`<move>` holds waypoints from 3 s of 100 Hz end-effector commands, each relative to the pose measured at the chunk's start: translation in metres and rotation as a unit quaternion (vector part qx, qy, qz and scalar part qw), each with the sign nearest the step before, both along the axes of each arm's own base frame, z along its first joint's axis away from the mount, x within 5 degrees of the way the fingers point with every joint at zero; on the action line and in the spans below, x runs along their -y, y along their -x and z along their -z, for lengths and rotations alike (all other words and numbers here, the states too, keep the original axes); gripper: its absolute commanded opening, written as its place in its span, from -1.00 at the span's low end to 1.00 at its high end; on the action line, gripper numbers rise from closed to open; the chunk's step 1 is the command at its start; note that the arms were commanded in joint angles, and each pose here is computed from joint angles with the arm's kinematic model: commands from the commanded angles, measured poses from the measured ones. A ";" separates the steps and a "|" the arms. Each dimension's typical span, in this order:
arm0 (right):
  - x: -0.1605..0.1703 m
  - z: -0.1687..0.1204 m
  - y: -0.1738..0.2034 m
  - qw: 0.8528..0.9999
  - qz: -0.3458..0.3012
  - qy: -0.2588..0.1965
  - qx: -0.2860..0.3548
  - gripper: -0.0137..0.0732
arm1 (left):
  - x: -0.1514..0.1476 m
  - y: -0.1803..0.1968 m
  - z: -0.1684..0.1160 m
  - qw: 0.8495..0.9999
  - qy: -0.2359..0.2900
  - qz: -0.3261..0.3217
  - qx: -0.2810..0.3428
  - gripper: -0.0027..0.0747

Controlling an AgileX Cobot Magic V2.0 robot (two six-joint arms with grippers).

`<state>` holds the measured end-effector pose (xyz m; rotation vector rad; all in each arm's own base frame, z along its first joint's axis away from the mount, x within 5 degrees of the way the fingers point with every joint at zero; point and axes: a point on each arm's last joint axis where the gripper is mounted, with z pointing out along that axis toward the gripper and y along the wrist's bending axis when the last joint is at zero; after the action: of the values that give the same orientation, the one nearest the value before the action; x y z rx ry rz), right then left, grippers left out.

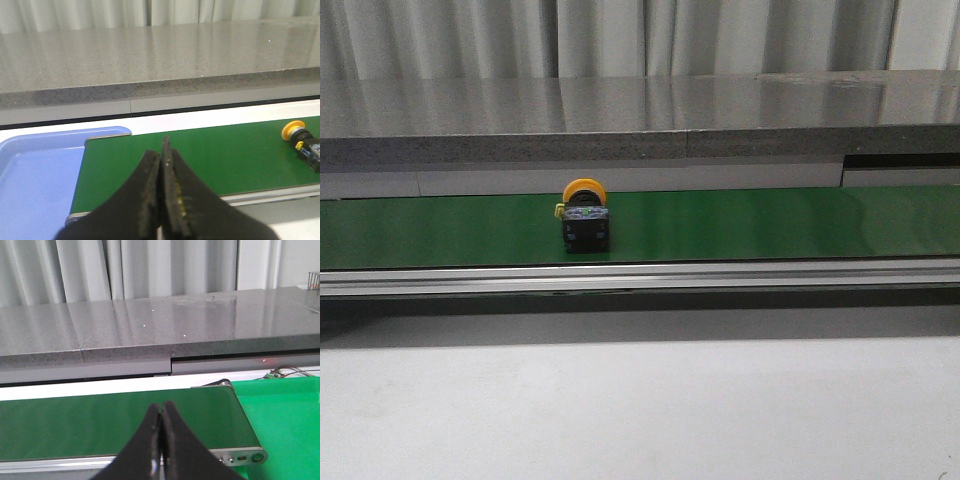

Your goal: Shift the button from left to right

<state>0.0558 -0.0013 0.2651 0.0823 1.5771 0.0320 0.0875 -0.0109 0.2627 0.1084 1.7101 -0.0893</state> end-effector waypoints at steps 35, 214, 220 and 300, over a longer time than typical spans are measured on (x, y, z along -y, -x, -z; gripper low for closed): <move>0.001 -0.081 -0.053 0.985 -0.010 -0.002 -0.175 -0.84 | -0.001 -0.002 -0.016 0.999 0.013 -0.005 0.049 -0.98; -0.065 -0.043 -0.244 0.894 -0.178 0.001 -0.412 0.48 | -0.001 -0.002 -0.016 0.999 0.013 -0.005 0.049 -0.98; -0.065 -0.038 -0.252 0.890 -0.176 0.012 -0.420 0.48 | -0.001 -0.002 -0.016 0.999 0.013 -0.005 0.049 -0.98; -0.058 0.014 -0.290 0.853 -0.155 0.103 -0.487 -0.10 | -0.001 -0.002 -0.016 0.999 0.013 -0.005 0.049 -0.98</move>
<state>0.3428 0.0587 0.2287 -0.3962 2.6812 0.0978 0.0875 -0.0109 0.2629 0.1081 1.7087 -0.0891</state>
